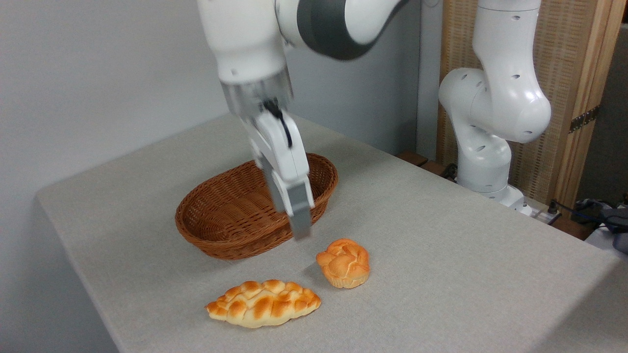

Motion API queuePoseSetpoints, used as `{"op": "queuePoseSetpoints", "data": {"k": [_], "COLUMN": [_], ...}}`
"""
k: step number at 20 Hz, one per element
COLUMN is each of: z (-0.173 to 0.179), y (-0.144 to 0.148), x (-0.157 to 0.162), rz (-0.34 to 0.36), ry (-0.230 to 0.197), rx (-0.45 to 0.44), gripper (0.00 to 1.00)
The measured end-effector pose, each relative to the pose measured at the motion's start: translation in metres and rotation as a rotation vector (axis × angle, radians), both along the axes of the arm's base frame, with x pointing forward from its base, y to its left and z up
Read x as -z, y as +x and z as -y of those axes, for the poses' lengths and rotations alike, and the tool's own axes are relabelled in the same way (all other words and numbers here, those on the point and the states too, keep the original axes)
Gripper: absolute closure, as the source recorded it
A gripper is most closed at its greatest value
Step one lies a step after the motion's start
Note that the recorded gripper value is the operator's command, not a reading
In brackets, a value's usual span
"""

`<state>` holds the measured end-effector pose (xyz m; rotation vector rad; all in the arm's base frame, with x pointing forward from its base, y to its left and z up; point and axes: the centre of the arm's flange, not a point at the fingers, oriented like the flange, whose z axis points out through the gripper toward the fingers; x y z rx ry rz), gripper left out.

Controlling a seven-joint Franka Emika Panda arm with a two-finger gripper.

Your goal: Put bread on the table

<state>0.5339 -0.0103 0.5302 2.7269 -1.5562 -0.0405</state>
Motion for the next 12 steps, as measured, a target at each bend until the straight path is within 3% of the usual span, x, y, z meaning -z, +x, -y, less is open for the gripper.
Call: {"op": "queuePoseSetpoints", "data": {"k": [2, 4, 8, 12], "z": [0.003, 0.007, 0.033, 0.031], "y": [0.006, 0.009, 0.021, 0.035], "x": [-0.028, -0.054, -0.077, -0.088], "rz": [0.047, 0.07, 0.084, 0.087], "ry": [-0.055, -0.08, -0.084, -0.086], "rx": [-0.098, -0.171, -0.287, -0.33], "gripper": [0.0, 0.0, 0.0, 0.0]}}
